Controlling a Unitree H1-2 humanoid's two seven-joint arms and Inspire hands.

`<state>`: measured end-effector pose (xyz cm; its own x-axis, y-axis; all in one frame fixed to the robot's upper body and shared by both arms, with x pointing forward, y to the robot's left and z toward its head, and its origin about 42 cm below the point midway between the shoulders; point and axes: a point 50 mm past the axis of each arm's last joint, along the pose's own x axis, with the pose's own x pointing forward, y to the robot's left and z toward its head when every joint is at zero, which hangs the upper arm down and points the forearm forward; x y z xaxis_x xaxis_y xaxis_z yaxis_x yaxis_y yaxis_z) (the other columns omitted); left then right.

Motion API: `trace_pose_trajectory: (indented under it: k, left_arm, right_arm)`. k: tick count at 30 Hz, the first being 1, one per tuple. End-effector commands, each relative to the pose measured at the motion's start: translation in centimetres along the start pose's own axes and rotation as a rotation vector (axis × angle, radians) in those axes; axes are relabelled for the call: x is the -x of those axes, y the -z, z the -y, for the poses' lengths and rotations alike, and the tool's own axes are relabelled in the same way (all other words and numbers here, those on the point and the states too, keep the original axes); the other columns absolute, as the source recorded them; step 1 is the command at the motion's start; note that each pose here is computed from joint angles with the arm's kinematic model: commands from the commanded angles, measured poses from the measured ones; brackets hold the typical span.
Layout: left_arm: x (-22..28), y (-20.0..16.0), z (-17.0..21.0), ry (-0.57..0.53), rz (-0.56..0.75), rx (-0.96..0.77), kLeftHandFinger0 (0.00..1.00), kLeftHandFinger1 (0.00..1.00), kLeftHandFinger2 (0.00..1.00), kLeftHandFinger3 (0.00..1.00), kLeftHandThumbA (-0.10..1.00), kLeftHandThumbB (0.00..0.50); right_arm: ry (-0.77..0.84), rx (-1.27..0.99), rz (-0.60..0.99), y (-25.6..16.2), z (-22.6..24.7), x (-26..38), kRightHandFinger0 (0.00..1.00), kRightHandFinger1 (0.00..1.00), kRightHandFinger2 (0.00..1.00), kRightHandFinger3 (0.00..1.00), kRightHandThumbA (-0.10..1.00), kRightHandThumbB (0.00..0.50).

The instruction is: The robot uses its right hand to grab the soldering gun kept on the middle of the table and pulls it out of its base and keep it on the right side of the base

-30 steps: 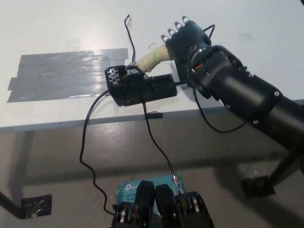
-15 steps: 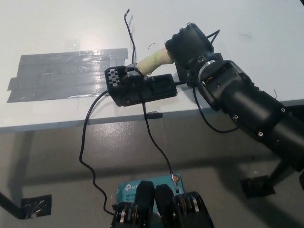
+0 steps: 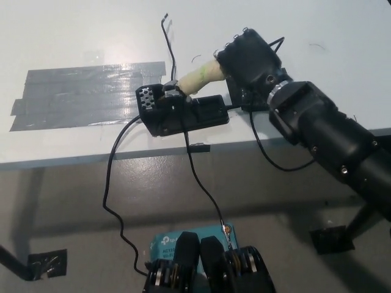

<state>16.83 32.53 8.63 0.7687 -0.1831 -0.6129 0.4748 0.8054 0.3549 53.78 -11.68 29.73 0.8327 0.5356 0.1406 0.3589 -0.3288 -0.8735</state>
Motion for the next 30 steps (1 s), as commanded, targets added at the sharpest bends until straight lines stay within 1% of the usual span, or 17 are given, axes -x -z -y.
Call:
trace_pose_trajectory:
  k: [1, 3, 4, 5, 6, 7, 11, 13, 14, 16, 17, 18, 20, 21, 27, 28, 30]
  left_arm:
    - [0.6, -0.2, -1.1, 0.004, -0.008, -0.070, 0.32, 0.39, 0.52, 0.75, 0.74, 0.264]
    - [0.7, -0.2, -1.3, 0.001, -0.010, -0.067, 0.31, 0.37, 0.52, 0.76, 0.74, 0.266]
    - [0.5, -0.3, -1.3, -0.001, -0.011, -0.062, 0.30, 0.38, 0.53, 0.78, 0.73, 0.261]
    - [0.3, -0.3, -1.2, 0.003, -0.011, -0.060, 0.30, 0.37, 0.53, 0.78, 0.73, 0.260]
    - [0.3, -0.3, -1.2, 0.005, -0.011, -0.051, 0.30, 0.37, 0.53, 0.77, 0.71, 0.256]
    - [0.5, -0.2, -1.0, 0.002, -0.015, -0.066, 0.30, 0.37, 0.52, 0.74, 0.73, 0.257]
    - [0.8, 0.2, -0.7, 0.007, -0.030, -0.083, 0.35, 0.40, 0.53, 0.77, 0.78, 0.287]
    - [0.7, 0.0, -0.7, 0.017, -0.028, -0.094, 0.34, 0.39, 0.54, 0.75, 0.80, 0.295]
    - [0.7, 0.0, -0.7, 0.018, -0.025, -0.100, 0.34, 0.40, 0.55, 0.76, 0.80, 0.280]
    - [0.7, 0.0, -0.8, 0.019, -0.023, -0.090, 0.30, 0.37, 0.54, 0.74, 0.78, 0.278]
    - [0.8, -0.1, -0.8, 0.021, -0.020, -0.088, 0.29, 0.37, 0.55, 0.74, 0.78, 0.271]
    - [1.0, 0.1, -0.7, 0.021, -0.023, -0.089, 0.30, 0.38, 0.54, 0.75, 0.78, 0.270]
    - [1.2, 0.2, -0.6, 0.027, -0.027, -0.091, 0.33, 0.41, 0.56, 0.76, 0.79, 0.270]
    - [1.3, 0.3, -0.5, 0.027, -0.029, -0.090, 0.37, 0.44, 0.61, 0.78, 0.78, 0.264]
    - [1.3, 0.3, -0.3, 0.022, -0.032, -0.081, 0.34, 0.43, 0.58, 0.85, 0.78, 0.287]
    - [1.3, 0.2, -0.3, 0.022, -0.028, -0.078, 0.34, 0.43, 0.58, 0.83, 0.77, 0.285]
    - [1.4, 0.2, -0.2, 0.020, -0.027, -0.075, 0.34, 0.43, 0.58, 0.83, 0.77, 0.285]
  right_arm:
    - [0.282, 0.106, -0.037, 6.5, 5.7, -1.2, 0.00, 0.00, 0.00, 0.35, -0.10, 0.102]
    - [0.320, 0.122, -0.023, 7.4, 5.9, -1.4, 0.00, 0.00, 0.03, 0.30, -0.10, 0.133]
    - [0.316, 0.115, -0.034, 8.0, 6.4, -1.4, 0.00, 0.00, 0.12, 0.34, -0.10, 0.107]
    - [0.315, 0.117, -0.039, 8.4, 6.5, -1.3, 0.00, 0.00, 0.10, 0.39, -0.10, 0.105]
    - [0.312, 0.110, -0.045, 8.7, 6.6, -1.3, 0.00, 0.00, 0.03, 0.33, -0.10, 0.051]
    - [0.318, 0.106, -0.061, 9.0, 7.2, -1.5, 0.00, 0.00, 0.00, 0.31, -0.10, 0.100]
    - [0.310, 0.086, -0.100, 9.3, 7.8, -1.6, 0.00, 0.00, 0.03, 0.32, -0.10, 0.015]
    - [0.326, 0.046, -0.143, 10.0, 8.5, -1.6, 0.00, 0.00, 0.08, 0.23, -0.10, 0.073]
    - [0.317, 0.043, -0.153, 10.3, 8.5, -1.5, 0.00, 0.00, 0.00, 0.19, -0.10, 0.111]
    - [0.317, 0.035, -0.161, 10.6, 8.5, -1.3, 0.00, 0.00, 0.00, 0.17, -0.10, 0.135]
    - [0.326, 0.043, -0.172, 10.9, 8.3, -1.1, 0.00, 0.00, 0.00, 0.12, -0.10, 0.111]
    - [0.328, 0.037, -0.191, 11.2, 8.1, -0.8, 0.00, 0.00, 0.00, 0.05, -0.10, 0.027]
    - [0.285, 0.056, -0.247, 11.8, 7.4, -0.2, 0.00, 0.00, 0.00, 0.02, -0.10, 0.024]
    - [0.274, 0.059, -0.254, 11.8, 7.2, 0.1, 0.00, 0.00, 0.04, 0.04, -0.10, 0.080]
    - [0.121, 0.034, -0.365, 12.3, 3.4, 2.2, 0.00, 0.00, 0.03, 0.00, -0.10, 0.000]
    - [0.068, 0.021, -0.392, 12.2, 2.8, 2.3, 0.00, 0.00, 0.09, 0.01, -0.01, 0.000]
    - [0.069, 0.024, -0.393, 12.1, 3.1, 2.3, 0.00, 0.00, 0.17, 0.00, 0.00, 0.000]
